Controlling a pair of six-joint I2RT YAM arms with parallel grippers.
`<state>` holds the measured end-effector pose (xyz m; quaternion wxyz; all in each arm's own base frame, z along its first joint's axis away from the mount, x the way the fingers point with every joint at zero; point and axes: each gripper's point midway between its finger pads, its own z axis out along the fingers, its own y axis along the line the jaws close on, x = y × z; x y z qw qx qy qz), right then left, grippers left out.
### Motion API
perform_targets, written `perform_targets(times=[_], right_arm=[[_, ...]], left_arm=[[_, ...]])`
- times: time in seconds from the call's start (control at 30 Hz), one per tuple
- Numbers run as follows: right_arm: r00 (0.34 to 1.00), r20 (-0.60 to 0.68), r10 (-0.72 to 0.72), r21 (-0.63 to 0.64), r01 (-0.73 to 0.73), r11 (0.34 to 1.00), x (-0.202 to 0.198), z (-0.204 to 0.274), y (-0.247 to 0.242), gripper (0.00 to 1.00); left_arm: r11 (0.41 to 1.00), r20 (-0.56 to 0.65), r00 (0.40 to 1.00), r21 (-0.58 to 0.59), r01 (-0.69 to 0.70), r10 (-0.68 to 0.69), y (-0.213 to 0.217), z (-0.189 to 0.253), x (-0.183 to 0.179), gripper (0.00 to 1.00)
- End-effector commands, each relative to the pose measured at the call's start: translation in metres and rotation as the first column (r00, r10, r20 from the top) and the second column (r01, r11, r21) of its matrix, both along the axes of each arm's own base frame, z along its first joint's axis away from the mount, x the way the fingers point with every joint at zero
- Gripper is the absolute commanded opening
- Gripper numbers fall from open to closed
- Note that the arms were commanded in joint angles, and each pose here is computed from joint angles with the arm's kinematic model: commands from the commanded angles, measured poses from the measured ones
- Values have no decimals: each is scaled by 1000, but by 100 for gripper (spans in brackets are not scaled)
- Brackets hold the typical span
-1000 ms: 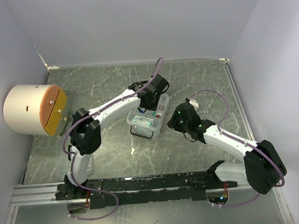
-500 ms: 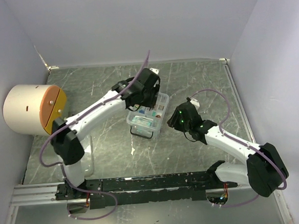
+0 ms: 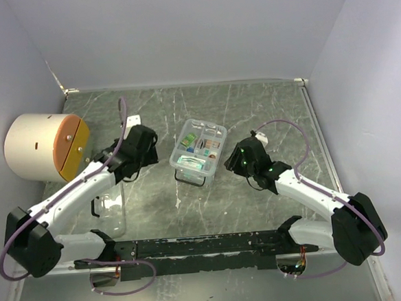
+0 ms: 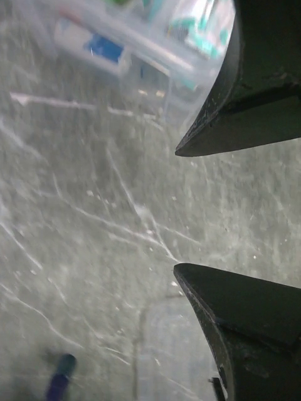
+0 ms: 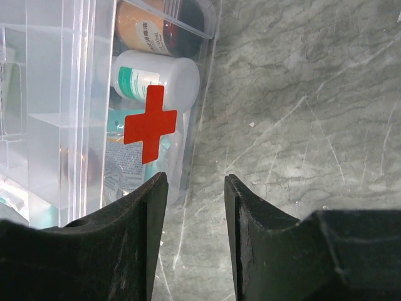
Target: Organize the medicine kit
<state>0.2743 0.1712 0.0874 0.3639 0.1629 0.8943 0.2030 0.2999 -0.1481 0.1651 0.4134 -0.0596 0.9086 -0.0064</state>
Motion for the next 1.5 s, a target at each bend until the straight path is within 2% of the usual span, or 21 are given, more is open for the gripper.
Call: perform_targets(times=[0.0, 0.17, 0.3, 0.53, 0.7, 0.9, 1.0, 1.2, 1.47], right_arm=[[1000, 29, -12, 11, 12, 1000, 5, 7, 0, 42], [999, 35, -20, 7, 19, 1000, 5, 11, -2, 42], [999, 45, -19, 9, 19, 1000, 4, 15, -3, 42], [999, 35, -9, 0, 9, 1000, 6, 13, -1, 42], [1000, 28, -10, 2, 10, 1000, 5, 8, 0, 42], [1000, 26, -15, -11, 15, 1000, 6, 8, -2, 42], [999, 34, -31, -22, 32, 999, 7, 10, -6, 42], [997, 59, -58, -34, 60, 998, 9, 19, -13, 42], [995, 76, -67, -43, 71, 997, 10, 27, -16, 42]], left_arm=[[983, 71, 981, -46, -178, 181, 29, -12, -7, 81], [950, -15, 950, 29, -311, 311, 68, -66, -33, 88], [910, -60, 910, -33, -413, 411, 83, -92, -48, 99], [836, -28, 836, -15, -549, 548, 118, -95, -56, 100], [802, -79, 801, -28, -597, 594, 128, -114, -60, 100], [813, -178, 805, -43, -580, 565, 121, -137, -60, 100], [843, -229, 830, -63, -534, 509, 107, -143, -56, 97], [879, -308, 874, -181, -441, 376, 71, -148, -47, 91], [906, -315, 937, -334, -262, 155, 25, -134, -23, 85]])
